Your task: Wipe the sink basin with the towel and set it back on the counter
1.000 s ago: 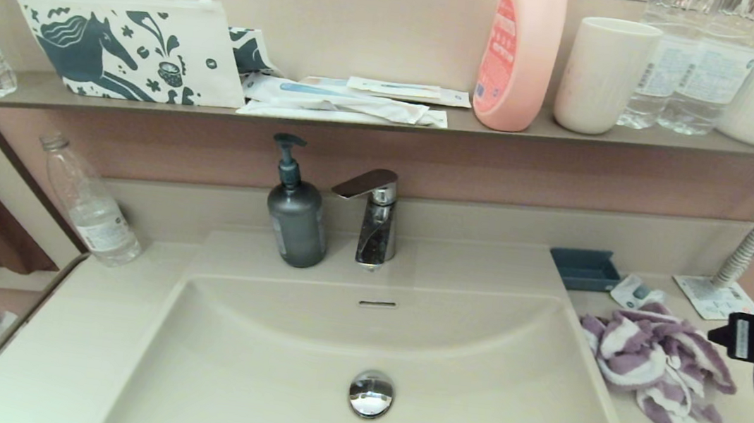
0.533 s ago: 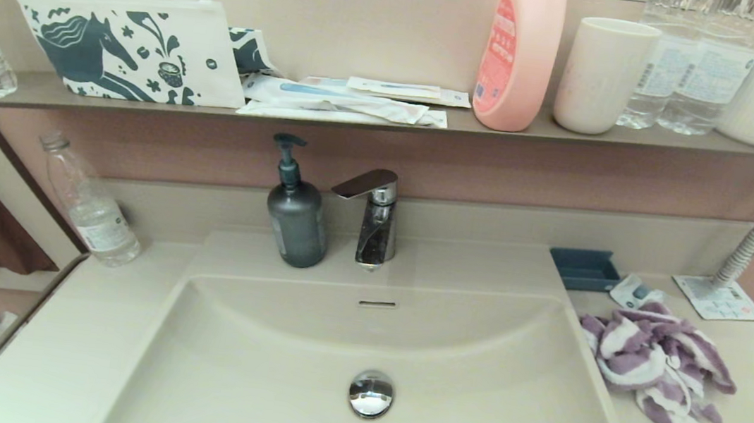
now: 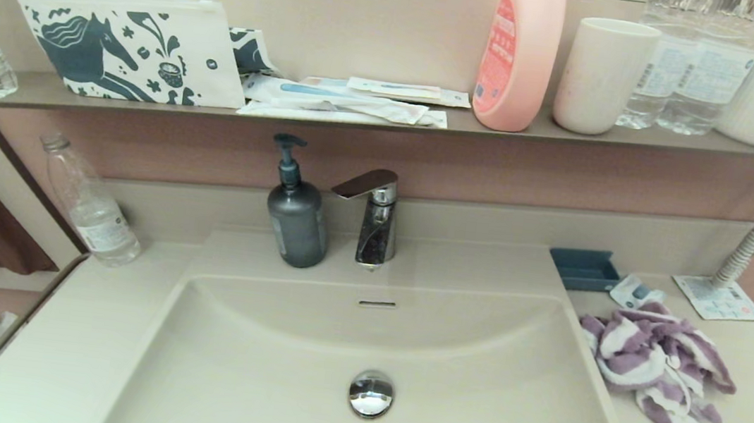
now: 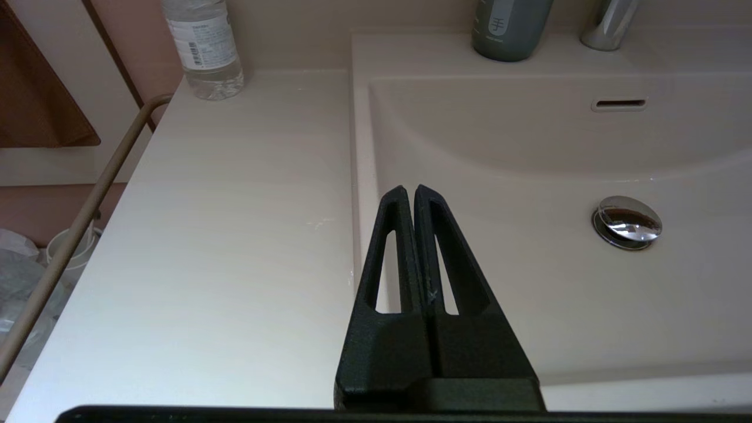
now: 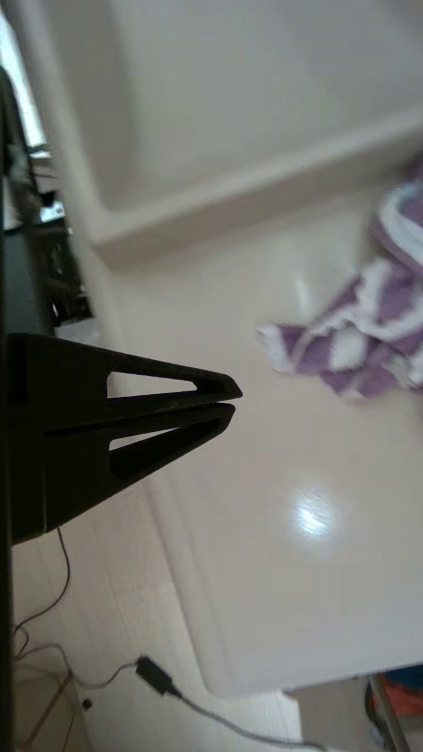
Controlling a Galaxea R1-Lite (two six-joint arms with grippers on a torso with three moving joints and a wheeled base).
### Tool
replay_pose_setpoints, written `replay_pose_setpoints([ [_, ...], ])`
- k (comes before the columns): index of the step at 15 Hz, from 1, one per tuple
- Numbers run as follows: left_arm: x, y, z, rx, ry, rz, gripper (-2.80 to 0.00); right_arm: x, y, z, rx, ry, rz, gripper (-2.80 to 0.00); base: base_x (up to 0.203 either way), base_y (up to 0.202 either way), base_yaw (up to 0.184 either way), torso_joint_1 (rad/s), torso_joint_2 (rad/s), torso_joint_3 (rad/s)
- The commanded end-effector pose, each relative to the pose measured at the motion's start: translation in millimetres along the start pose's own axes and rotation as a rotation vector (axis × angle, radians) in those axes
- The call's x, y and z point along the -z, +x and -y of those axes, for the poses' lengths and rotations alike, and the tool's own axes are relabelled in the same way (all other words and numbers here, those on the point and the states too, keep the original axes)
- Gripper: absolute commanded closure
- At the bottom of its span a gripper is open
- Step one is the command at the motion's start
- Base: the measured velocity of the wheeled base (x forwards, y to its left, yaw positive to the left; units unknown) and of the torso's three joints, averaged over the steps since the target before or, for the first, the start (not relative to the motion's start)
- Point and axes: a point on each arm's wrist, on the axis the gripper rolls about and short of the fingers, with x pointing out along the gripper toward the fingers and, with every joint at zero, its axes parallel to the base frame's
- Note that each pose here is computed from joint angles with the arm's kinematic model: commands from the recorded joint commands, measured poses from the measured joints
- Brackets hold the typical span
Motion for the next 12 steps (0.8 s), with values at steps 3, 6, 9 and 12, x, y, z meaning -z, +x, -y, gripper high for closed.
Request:
replay_pose_setpoints([
  [3, 0.0, 0.1, 0.0, 0.0, -0.001, -0.001, 0.0, 65.5, -66.4, -2.7, -0.06, -0.037, 0.161, 0.0, 0.0, 0.0, 0.0, 0.0, 0.0, 0.0],
  [6, 0.0, 0.1, 0.0, 0.0, 0.0, -0.001, 0.0, 110.0, -87.4, 4.9, -0.154, -0.113, 0.16, 0.0, 0.0, 0.0, 0.0, 0.0, 0.0, 0.0],
  [9, 0.0, 0.1, 0.0, 0.0, 0.0, -0.001, 0.0, 138.6, -94.9, 18.0, -0.183, -0.151, 0.196, 0.0, 0.0, 0.0, 0.0, 0.0, 0.0, 0.0],
  [12, 0.0, 0.1, 0.0, 0.0, 0.0, -0.001, 0.0, 162.6, -76.0, 25.6, -0.167, -0.136, 0.208, 0.0, 0.0, 0.0, 0.0, 0.0, 0.0, 0.0],
])
